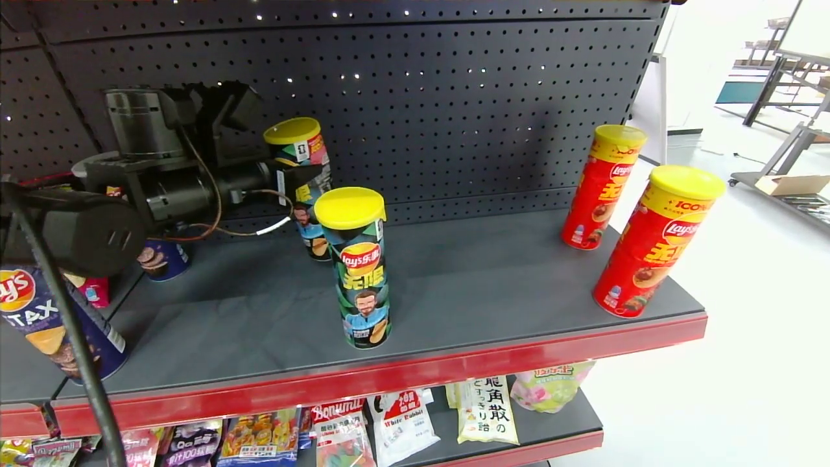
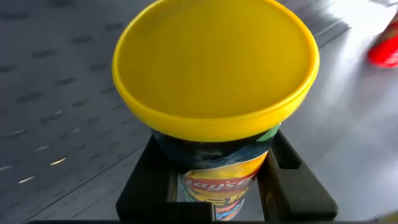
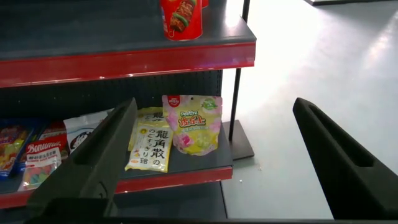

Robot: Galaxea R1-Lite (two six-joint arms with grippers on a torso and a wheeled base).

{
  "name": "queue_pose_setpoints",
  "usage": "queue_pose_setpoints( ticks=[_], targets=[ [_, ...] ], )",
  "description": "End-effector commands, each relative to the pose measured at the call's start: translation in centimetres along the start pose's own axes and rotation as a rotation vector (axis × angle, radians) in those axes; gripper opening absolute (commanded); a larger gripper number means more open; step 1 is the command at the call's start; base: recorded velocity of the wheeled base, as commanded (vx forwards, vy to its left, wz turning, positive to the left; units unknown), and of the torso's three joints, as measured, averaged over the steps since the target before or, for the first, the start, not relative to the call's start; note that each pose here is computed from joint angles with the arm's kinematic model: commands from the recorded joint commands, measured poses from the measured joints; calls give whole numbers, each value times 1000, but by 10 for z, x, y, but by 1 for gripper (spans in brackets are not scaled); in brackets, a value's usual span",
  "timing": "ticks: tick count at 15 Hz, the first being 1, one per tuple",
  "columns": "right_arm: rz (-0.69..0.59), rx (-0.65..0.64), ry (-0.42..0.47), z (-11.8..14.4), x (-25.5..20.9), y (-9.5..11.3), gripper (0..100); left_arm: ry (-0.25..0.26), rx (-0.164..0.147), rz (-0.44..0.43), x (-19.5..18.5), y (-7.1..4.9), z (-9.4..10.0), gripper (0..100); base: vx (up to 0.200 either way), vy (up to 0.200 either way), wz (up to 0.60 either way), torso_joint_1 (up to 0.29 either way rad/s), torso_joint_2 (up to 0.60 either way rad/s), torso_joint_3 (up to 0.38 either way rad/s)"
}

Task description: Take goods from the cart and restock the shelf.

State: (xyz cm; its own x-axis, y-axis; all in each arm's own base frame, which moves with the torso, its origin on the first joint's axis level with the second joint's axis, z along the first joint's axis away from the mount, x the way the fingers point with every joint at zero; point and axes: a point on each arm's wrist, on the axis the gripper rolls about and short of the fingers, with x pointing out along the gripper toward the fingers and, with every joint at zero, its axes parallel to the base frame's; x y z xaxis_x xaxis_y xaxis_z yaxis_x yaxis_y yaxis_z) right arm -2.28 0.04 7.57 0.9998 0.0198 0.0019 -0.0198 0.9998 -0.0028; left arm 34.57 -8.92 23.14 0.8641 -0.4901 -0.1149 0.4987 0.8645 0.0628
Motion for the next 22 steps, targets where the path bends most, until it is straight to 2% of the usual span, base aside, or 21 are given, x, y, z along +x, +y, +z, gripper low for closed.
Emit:
queue_pose_setpoints(
  ticks=[1, 4, 9, 12, 14, 15, 17, 18, 22],
  targets=[
    [0, 0, 2, 0, 0, 0, 100, 10, -20, -31, 19, -9, -6, 0, 0, 0, 0, 0, 0, 0],
    [2, 0, 2, 0, 0, 0, 100, 3, -16, -41, 30, -13, -5, 0, 0, 0, 0, 0, 0, 0],
    [2, 0, 0, 0, 0, 0, 100, 20, -11, -75, 41, -24, -13, 0, 0, 0, 0, 0, 0, 0],
    [2, 0, 2, 0, 0, 0, 100, 6, -8, -81, 48, -26, -13, 0, 0, 0, 0, 0, 0, 0],
    [2, 0, 0, 0, 0, 0, 100, 2, -4, -99, 50, -33, -12, 0, 0, 0, 0, 0, 0, 0],
    [2, 0, 2, 0, 0, 0, 100, 6, -2, -100, 52, -33, -14, 0, 0, 0, 0, 0, 0, 0],
    [2, 0, 0, 0, 0, 0, 100, 14, 32, -101, 53, -33, -16, 0, 0, 0, 0, 0, 0, 0],
    [2, 0, 0, 0, 0, 0, 100, 12, 38, -101, 53, -33, -16, 0, 0, 0, 0, 0, 0, 0],
    [2, 0, 2, 0, 0, 0, 100, 13, 38, -102, 53, -34, -16, 0, 0, 0, 0, 0, 0, 0]
  ],
)
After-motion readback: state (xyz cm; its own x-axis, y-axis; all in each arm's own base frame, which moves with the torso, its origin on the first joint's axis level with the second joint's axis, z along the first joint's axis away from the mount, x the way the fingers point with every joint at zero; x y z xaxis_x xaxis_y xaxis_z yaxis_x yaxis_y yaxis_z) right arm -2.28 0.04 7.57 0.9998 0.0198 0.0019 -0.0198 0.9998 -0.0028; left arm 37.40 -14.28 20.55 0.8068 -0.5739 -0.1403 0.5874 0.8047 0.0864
